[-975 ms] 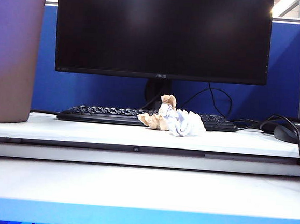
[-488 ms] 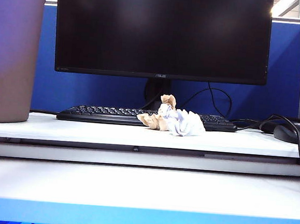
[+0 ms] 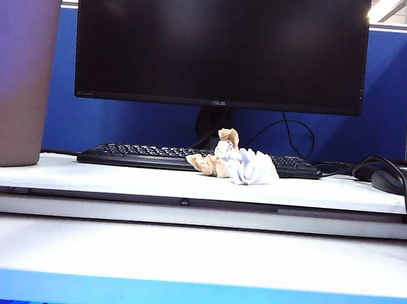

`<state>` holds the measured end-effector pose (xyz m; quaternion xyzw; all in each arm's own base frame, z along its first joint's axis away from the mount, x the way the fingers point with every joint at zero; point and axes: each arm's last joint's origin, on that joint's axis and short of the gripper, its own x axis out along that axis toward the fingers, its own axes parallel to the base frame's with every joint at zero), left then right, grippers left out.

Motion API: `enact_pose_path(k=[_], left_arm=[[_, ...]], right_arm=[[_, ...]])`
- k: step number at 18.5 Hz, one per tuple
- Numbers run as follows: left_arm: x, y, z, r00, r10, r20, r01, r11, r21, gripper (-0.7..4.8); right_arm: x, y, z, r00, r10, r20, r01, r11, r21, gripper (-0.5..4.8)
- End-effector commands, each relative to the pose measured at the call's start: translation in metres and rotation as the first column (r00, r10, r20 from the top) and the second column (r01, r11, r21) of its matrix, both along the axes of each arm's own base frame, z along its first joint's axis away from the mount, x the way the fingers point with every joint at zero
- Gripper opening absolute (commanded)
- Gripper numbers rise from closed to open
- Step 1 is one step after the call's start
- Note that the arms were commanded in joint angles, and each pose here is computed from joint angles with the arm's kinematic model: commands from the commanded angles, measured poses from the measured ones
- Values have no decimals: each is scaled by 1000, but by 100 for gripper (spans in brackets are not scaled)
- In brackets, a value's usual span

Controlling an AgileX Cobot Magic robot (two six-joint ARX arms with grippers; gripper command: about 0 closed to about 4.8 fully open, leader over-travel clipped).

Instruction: Pick up all paper balls from the table and place them in the pink trash can.

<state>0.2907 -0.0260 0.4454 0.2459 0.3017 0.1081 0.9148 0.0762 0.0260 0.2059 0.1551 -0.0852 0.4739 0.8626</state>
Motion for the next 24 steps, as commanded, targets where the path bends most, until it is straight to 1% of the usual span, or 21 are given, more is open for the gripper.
enact_pose_path(k=[1, 2, 3, 4, 5, 6, 7, 8, 9, 10, 11, 12, 13, 14, 16, 17, 18, 19, 21, 23, 24], left_arm=[[-4, -1, 6, 998, -42, 36, 43, 998, -35, 432], [-6, -1, 9, 998, -49, 49, 51, 997, -50, 431], [-9, -2, 14, 995, -70, 68, 76, 993, -86, 431], [-11, -3, 19, 989, -119, 93, 132, 981, -142, 431], [-15, -6, 26, 973, -197, 124, 220, 952, -212, 431], [-18, -9, 33, 948, -276, 156, 311, 909, -279, 430], [-22, -13, 42, 904, -375, 208, 427, 821, -379, 427], [-26, -26, 50, 752, -577, 318, 642, 533, -551, 375], [-26, -37, 50, 661, -664, 349, 703, 387, -596, 346], [-24, -49, 46, 613, -710, 347, 721, 323, -613, 336], [-18, -73, 33, 603, -748, 276, 709, 344, -616, 336], [-11, -90, 21, 597, -773, 215, 697, 367, -615, 336], [-5, -105, 10, 584, -794, 170, 689, 375, -620, 336], [4, -128, -6, 568, -815, 111, 673, 383, -632, 336], [26, -155, -38, 543, -839, 33, 653, 397, -645, 336], [37, -169, -55, 528, -849, 6, 644, 396, -654, 336], [49, -177, -70, 526, -850, -17, 630, 403, -664, 336], [65, -186, -94, 526, -849, -56, 602, 418, -680, 336], [83, -195, -124, 529, -842, -103, 560, 438, -703, 337], [94, -202, -145, 526, -841, -124, 545, 446, -710, 337], [99, -205, -154, 525, -841, -131, 540, 449, -712, 337]], right_arm=[[-1, 0, 3, 1000, -1, 20, 1, 1000, 4, -5], [-1, 0, 3, 1000, -13, 19, 13, 1000, 10, -5], [0, -1, 3, 999, -35, 16, 35, 999, 22, -5], [0, -1, 3, 999, -52, 14, 52, 998, 31, -5], [1, -2, 3, 997, -76, 10, 75, 996, 43, -5], [1, -2, 3, 995, -95, 5, 94, 994, 52, -5], [2, -3, 3, 993, -114, -3, 114, 992, 61, -5], [5, -4, 0, 982, -181, -52, 185, 979, 86, -5], [7, -5, -2, 971, -222, -88, 230, 968, 97, -5], [8, -6, -4, 961, -251, -117, 263, 959, 103, -5], [11, -7, -9, 937, -287, -199, 314, 941, 124, -5], [13, -8, -12, 913, -303, -274, 350, 926, 141, -5], [14, -9, -16, 887, -326, -326, 388, 911, 143, -5], [16, -10, -20, 861, -338, -379, 413, 901, 135, -5], [17, -10, -27, 824, -349, -446, 438, 892, 111, -5], [17, -10, -30, 807, -359, -469, 452, 887, 99, -5], [17, -10, -31, 798, -360, -483, 454, 887, 89, -5], [17, -10, -33, 795, -349, -496, 442, 893, 81, -5], [17, -10, -33, 795, -347, -498, 441, 894, 79, -5], [17, -10, -35, 784, -351, -512, 446, 892, 72, -5], [18, -10, -36, 771, -348, -534, 451, 890, 71, -5]])
